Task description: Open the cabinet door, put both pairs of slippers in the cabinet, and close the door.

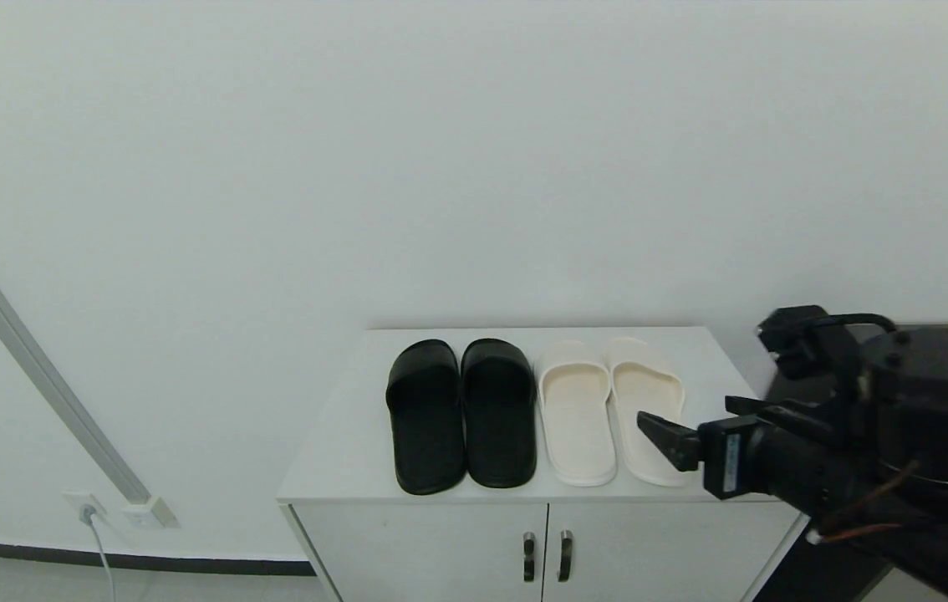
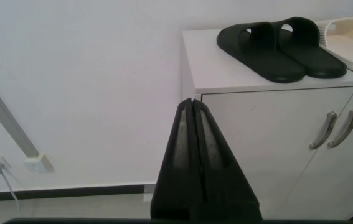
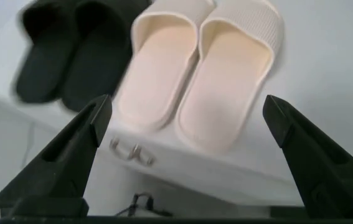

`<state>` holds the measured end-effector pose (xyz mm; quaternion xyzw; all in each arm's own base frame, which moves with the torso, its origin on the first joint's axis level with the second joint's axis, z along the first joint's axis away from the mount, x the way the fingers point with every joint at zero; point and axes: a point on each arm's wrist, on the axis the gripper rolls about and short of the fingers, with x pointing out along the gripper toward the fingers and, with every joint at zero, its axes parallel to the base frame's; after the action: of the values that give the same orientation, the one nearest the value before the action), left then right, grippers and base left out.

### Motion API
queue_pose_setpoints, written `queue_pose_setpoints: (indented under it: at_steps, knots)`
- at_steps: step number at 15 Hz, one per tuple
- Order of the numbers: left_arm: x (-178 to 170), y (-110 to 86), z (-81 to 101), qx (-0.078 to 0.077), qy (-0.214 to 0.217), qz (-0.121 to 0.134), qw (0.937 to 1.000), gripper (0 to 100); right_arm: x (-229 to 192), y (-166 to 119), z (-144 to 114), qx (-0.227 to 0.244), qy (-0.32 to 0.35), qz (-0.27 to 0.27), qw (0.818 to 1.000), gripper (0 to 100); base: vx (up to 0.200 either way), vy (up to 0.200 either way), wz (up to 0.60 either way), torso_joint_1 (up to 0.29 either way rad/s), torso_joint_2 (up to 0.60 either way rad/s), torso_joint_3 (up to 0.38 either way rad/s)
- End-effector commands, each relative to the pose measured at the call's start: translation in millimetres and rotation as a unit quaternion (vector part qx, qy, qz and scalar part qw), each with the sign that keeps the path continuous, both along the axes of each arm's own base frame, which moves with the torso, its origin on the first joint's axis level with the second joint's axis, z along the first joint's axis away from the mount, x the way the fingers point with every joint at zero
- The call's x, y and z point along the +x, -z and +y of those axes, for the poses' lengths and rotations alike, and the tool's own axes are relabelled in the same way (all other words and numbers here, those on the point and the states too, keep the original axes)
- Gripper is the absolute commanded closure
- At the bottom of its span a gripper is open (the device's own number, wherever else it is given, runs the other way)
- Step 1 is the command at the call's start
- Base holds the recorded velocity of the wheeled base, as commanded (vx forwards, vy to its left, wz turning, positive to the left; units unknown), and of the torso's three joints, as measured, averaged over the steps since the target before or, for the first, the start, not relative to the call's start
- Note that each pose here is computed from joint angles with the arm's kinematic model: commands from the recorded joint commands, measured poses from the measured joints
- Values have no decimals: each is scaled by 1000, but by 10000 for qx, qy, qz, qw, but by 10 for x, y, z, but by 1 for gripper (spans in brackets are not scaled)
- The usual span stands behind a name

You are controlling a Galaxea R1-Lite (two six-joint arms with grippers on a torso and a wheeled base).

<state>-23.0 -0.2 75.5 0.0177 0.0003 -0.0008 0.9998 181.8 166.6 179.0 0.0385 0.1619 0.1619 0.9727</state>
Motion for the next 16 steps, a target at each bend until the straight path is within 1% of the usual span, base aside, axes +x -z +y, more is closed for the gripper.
queue_pose_setpoints:
  at_steps: [1, 3, 5, 7, 10, 14, 16]
  knots:
    - [0, 1, 0, 0, 0, 12, 10000, 100, 352, 415, 521, -428, 390, 139, 9982, 0, 0, 0, 0, 0, 0, 0]
    - [0, 1, 0, 0, 0, 12, 10000, 100, 524, 571, 684, -292, 609, 121, 9976, 0, 0, 0, 0, 0, 0, 0]
    - [0, 1, 0, 0, 8, 12, 10000, 100, 714, 672, 746, -370, 1019, 55, 9941, 0, 0, 0, 0, 0, 0, 0]
    - [0, 1, 0, -8, 0, 12, 10000, 100, 857, 702, 783, -404, 1372, -50, 9897, 0, 0, 0, 0, 0, 0, 0]
    - [0, 1, 0, -8, 0, 12, 10000, 100, 970, 716, 789, -387, 1512, -88, 9877, 0, 0, 0, 0, 0, 0, 0]
    - [0, 1, 0, -16, 8, 12, 10000, 100, 1186, 809, 853, -295, 1639, -177, 9859, 0, 0, 0, 0, 0, 0, 0]
    - [2, 1, 0, -16, 0, 20, 10000, 100, 1312, 824, 829, -285, 1690, -235, 9849, 0, 0, 0, 0, 0, 0, 0]
